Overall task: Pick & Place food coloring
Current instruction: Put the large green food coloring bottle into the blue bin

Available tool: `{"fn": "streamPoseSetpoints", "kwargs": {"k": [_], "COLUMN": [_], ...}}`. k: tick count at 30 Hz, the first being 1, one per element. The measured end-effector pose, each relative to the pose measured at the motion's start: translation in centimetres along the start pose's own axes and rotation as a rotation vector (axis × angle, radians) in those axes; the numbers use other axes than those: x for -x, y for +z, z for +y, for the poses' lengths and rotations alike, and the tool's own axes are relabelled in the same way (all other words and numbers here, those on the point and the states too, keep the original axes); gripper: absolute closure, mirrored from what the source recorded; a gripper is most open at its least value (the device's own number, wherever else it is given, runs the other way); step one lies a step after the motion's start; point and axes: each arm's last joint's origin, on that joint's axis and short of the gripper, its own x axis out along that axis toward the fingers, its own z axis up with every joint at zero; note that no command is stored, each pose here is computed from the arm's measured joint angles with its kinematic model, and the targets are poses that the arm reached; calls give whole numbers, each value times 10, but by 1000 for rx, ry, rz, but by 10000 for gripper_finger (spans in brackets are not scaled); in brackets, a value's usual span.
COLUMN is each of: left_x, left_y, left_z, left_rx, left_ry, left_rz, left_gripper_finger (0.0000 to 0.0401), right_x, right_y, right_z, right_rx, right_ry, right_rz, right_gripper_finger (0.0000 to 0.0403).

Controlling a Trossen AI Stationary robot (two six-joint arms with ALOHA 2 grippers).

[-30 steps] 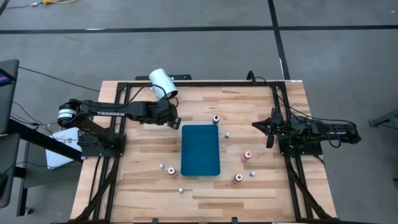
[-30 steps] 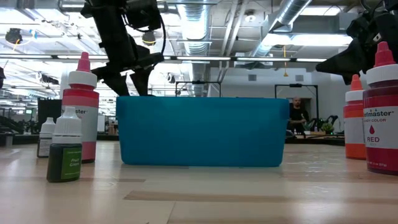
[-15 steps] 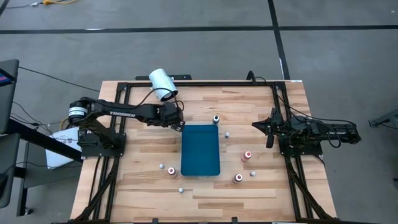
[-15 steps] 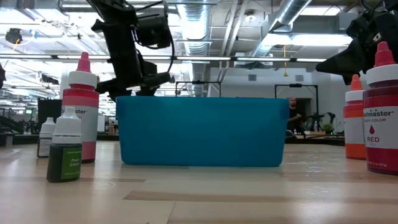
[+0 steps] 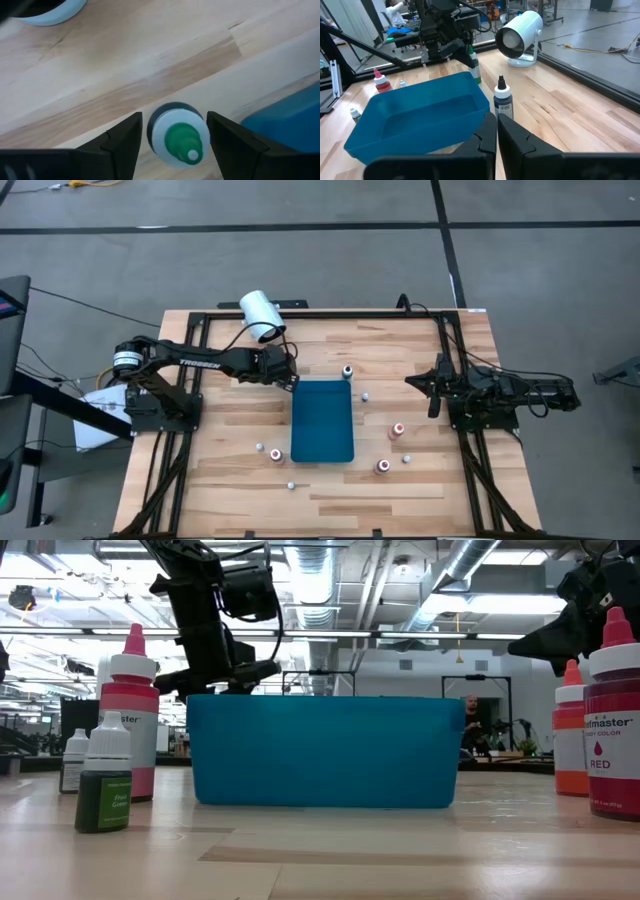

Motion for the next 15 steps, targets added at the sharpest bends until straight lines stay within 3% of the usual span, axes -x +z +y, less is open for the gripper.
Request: {"fn": "streamPoseSetpoints", "kwargs": {"k": [8,15], "left_x": [0,0], "left_y": [0,0], "left_z": [0,0], "left_rx": [-13,-13], "left_ry": [-5,-7], "left_rz": [8,11], "left_gripper_finger": [263,250], "right_x": [0,0], "right_y": [0,0], "right_z": [0,0], "right_rx": [0,0], "right_ry": [0,0], "right_rz": [0,0], "right_gripper_finger": [396,396]}}
